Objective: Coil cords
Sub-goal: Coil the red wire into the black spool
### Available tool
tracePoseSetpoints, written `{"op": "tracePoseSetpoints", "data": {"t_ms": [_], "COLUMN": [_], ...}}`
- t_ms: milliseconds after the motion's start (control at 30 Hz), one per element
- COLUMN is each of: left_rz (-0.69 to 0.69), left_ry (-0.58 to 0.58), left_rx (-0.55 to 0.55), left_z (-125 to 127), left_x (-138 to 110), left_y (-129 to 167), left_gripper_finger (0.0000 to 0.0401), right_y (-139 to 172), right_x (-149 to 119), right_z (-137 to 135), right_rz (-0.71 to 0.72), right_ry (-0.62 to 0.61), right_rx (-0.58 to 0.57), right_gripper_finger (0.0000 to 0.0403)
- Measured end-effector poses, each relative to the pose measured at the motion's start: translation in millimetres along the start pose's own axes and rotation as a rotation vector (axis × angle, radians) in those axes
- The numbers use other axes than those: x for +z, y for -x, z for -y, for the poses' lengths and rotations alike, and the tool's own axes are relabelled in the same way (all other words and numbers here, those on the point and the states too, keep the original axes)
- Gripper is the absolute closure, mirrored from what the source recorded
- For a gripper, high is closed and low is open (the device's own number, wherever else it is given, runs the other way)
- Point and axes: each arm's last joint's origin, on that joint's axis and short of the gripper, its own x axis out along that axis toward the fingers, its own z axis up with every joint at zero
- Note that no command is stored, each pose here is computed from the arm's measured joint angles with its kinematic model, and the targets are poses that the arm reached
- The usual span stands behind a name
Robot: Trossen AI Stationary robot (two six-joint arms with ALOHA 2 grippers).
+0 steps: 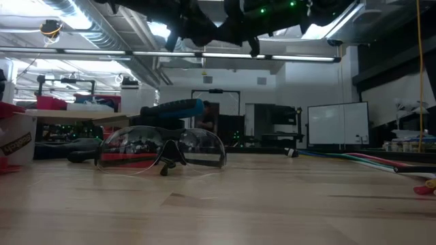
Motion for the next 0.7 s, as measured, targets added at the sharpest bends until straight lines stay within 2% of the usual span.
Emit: {"op": "tracePoseSetpoints", "data": {"t_ms": [200, 500, 700], "left_rz": [-0.003, -0.034, -0.094], "left_ry": [0.005, -0.007, -0.018], "left_rx": [0.001, 0.014, 0.037], "left_z": [0, -1, -4], "left_x": [-1, -4, -10], "left_y": [0, 0, 0], "left_gripper_finger": [0.0358, 0.0379, 0.0377], "right_y": [1, 1, 1], "right_x": [8, 10, 15], "right_z": [-3, -3, -4], "right_rz": [0.066, 0.082, 0.137], "right_ry": [-0.014, 0.001, 0.028], "right_rx": [0.052, 0.055, 0.063], "right_gripper_finger": [0.0402, 0.0402, 0.0402]}}
